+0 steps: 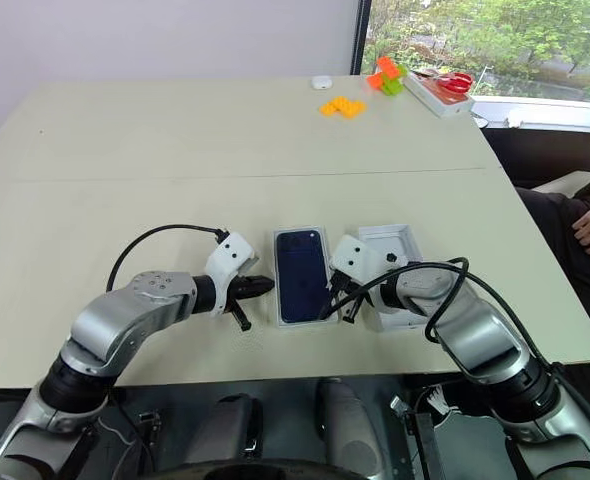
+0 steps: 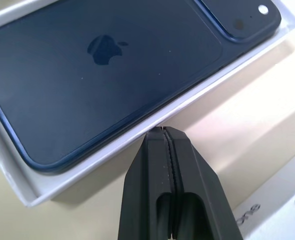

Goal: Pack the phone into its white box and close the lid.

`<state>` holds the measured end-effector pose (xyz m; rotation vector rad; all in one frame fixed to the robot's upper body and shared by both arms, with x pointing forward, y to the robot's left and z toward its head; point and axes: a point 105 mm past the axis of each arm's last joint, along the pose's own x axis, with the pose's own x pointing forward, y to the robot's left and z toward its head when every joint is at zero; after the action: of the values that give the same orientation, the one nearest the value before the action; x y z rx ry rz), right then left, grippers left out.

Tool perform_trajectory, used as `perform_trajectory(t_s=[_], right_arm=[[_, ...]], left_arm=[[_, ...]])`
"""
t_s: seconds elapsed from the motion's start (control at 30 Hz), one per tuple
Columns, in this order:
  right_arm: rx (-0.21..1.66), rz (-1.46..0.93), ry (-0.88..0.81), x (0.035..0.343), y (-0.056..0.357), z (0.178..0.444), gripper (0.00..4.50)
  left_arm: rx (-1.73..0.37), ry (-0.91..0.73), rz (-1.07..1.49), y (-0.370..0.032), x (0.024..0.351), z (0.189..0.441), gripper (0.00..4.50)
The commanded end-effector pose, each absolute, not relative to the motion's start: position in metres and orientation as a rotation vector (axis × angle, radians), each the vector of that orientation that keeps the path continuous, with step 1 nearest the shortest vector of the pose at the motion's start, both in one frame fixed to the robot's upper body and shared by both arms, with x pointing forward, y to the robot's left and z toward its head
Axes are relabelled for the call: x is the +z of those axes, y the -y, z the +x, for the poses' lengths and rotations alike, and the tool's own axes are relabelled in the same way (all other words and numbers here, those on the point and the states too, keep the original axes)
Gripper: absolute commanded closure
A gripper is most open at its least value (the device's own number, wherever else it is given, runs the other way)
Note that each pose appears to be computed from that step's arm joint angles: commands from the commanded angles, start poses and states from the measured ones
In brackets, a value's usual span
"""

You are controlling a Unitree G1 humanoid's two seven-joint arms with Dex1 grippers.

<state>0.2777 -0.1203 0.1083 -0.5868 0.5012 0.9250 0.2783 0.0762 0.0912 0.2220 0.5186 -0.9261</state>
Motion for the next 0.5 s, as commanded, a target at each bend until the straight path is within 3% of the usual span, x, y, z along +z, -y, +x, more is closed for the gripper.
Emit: perform_trajectory(t_s=[0.03, 0.23, 0.5], right_arm=[[0.949, -0.528, -0.435, 0.136, 0.120, 0.271, 3.17], [0.837, -0.496, -0.414, 0.165, 0.137, 0.278, 0.09], [0.532, -0.385, -0.701, 0.153, 0.178, 0.288, 0.03]], left_arm=[[-0.923, -0.415, 0.211, -0.087, 0.113, 0.279, 4.50], [-0.803, -0.414, 0.196, -0.118, 0.110, 0.292, 4.50], [-0.869, -0.206, 0.211, -0.127, 0.137, 0.289, 4.50]])
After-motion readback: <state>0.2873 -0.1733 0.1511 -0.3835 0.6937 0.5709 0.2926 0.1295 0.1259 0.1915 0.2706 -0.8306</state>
